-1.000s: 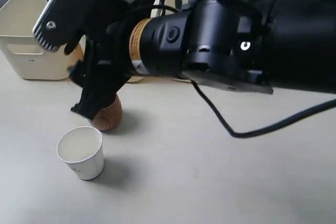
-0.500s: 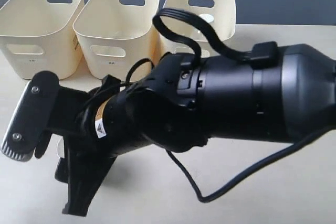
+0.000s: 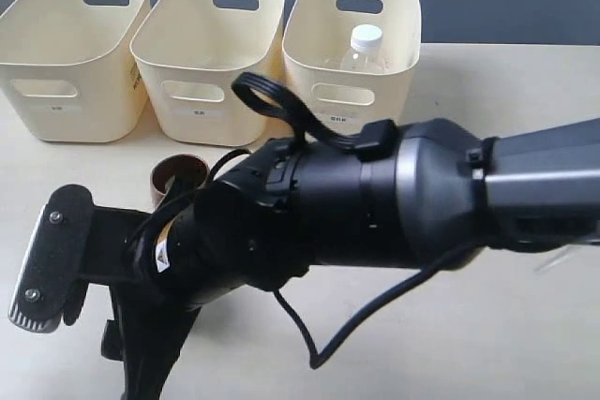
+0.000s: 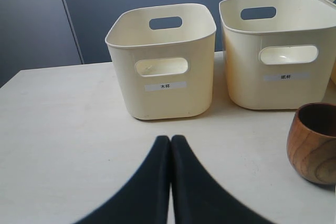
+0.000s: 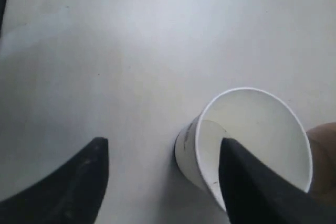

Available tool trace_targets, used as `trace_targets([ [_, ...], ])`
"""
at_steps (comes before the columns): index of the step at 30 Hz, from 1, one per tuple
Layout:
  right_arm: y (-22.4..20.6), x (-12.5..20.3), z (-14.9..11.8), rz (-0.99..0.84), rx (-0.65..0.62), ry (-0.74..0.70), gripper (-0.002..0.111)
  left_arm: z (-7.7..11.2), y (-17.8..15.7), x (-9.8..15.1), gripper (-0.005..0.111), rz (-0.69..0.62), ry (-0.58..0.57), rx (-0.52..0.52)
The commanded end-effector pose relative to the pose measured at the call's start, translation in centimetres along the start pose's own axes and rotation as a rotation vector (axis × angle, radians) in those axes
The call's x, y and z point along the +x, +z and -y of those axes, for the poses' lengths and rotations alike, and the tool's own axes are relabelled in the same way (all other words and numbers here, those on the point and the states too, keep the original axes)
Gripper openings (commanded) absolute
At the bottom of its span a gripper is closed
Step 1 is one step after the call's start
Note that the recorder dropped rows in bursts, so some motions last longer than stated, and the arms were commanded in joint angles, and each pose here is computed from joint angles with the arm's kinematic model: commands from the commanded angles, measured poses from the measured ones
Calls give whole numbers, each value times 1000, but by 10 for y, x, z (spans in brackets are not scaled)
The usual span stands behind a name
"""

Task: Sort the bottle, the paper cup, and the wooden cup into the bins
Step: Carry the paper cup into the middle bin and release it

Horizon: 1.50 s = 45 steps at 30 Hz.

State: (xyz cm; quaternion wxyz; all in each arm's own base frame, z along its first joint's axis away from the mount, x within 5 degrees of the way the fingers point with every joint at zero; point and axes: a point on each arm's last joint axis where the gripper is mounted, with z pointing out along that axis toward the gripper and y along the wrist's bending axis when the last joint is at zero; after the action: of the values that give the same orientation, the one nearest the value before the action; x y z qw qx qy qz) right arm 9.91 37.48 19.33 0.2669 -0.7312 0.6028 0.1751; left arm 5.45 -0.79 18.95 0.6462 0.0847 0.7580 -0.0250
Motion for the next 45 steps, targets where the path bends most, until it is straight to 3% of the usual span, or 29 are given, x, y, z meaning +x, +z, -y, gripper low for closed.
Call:
trace_targets([
  [1,7,-5,7,16,20,-6,58,0,0,-2,0,13,0,1],
  [17,23,7,23,-42,8,39,57,0,0,-2,0,13,0,1],
  [20,23,7,23,-44,6,39,51,0,0,-2,0,13,0,1],
  [25,23,7,23,-46,4,39,25,0,0,-2,0,13,0,1],
  [34,23,8,23,-51,0,37,18,0,0,-2,0,13,0,1],
  [37,23,8,23,-51,0,37,-1,0,0,-2,0,13,0,1],
  [45,-3,-8,27,25,46,15,-1,0,0,-2,0,13,0,1],
])
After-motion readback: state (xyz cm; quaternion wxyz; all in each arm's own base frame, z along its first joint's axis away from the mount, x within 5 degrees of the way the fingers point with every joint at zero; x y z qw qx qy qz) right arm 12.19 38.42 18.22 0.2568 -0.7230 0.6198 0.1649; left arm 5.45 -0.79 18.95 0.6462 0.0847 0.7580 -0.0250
